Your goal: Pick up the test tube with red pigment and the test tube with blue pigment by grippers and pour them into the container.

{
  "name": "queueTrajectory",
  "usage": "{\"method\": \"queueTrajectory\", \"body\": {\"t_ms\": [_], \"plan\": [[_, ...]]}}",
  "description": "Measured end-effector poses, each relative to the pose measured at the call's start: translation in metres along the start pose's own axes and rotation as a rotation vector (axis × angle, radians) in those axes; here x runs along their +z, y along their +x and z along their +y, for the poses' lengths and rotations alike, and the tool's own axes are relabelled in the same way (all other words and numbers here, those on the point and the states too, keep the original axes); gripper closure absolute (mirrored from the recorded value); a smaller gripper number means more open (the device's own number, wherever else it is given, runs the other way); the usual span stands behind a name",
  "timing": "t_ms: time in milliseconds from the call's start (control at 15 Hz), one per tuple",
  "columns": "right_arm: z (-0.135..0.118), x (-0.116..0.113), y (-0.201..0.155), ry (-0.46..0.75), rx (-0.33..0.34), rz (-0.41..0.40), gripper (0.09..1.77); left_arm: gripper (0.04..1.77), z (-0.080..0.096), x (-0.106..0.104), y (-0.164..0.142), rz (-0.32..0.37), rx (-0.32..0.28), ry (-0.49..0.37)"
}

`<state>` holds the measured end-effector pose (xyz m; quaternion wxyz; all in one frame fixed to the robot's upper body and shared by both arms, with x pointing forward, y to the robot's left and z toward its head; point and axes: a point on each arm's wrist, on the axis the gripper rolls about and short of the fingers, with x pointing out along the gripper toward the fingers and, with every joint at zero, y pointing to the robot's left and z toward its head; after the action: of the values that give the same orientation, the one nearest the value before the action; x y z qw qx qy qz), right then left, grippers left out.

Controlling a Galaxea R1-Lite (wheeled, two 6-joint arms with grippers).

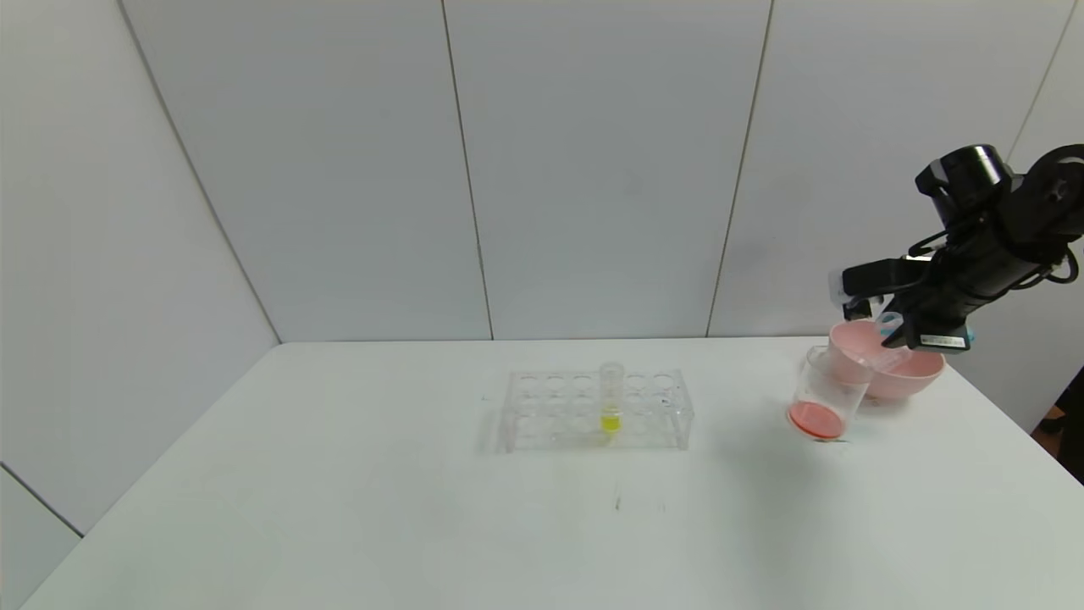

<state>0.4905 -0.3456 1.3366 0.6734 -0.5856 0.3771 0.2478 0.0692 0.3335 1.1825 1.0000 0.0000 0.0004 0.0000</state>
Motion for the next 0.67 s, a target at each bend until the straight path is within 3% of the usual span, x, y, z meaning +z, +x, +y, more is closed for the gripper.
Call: {"method": "queueTrajectory", "body": {"t_ms": [667], "plan": [[-0.0002, 0.0034, -0.0015, -0.061, -0.025, 0.093, 1.34, 0.05, 0.0, 0.0, 0.0, 0.0, 0.0, 0.0]]}}
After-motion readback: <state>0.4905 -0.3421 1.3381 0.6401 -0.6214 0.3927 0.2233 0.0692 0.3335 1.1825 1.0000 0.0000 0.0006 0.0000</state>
